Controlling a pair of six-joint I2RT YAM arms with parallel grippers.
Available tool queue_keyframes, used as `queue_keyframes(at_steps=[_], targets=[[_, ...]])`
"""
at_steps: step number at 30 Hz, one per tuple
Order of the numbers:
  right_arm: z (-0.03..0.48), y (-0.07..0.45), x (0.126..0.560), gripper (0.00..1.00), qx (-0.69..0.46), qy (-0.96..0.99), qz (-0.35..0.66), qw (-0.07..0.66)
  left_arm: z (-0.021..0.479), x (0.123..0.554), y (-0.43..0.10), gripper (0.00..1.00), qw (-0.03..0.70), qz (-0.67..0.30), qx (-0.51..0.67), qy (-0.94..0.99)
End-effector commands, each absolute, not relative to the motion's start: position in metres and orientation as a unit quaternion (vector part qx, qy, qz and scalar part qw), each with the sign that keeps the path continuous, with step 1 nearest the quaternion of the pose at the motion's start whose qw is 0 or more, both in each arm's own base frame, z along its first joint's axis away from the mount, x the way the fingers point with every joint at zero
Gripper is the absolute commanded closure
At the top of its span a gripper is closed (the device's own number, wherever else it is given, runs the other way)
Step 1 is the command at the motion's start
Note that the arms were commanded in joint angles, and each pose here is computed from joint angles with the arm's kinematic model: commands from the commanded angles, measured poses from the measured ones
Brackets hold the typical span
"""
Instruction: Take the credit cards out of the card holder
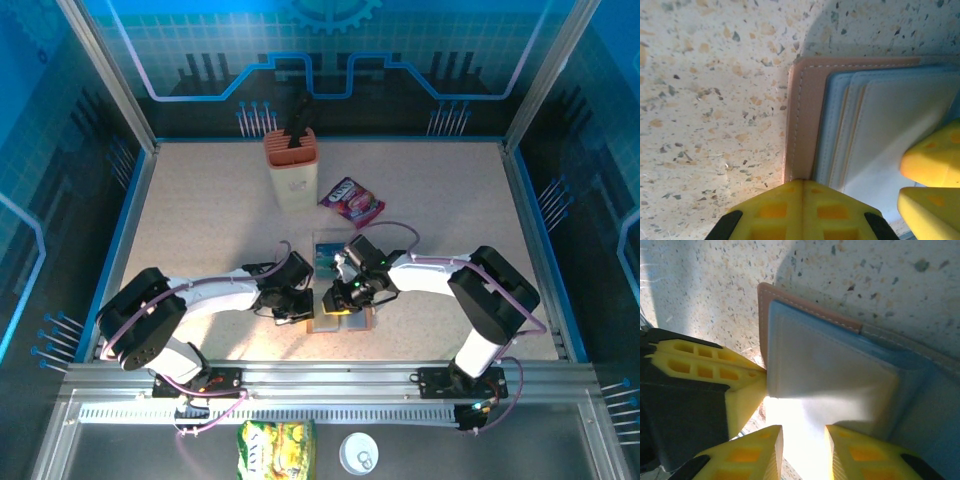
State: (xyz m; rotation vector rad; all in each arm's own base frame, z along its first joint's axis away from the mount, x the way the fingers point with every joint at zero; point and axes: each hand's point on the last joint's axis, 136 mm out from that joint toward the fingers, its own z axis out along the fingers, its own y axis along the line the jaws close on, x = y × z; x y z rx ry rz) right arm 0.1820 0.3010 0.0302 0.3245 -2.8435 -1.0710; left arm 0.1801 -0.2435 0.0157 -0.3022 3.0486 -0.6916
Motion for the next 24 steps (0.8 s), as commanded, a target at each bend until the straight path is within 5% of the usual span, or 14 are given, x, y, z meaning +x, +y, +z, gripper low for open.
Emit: queue_keyframes(at_steps=[1,14,24], targets=[[0.027,0.291,0.177,0.72,0.114,-0.937,-0.327,0.043,0.007,0.178,-0.227,1.00,-0.005,-0.179,-0.099,0.979],[0.025,0.284,0.172,0.72,0.100,-0.923,-0.370,0.043,0.009,0.178,-0.225,1.00,-0.006,-0.176,-0.102,0.979],[0.027,0.287,0.170,0.72,0.086,-0.901,-0.424,0.040,0.054,0.195,-0.233,1.00,0.041,-0.200,-0.094,0.974]])
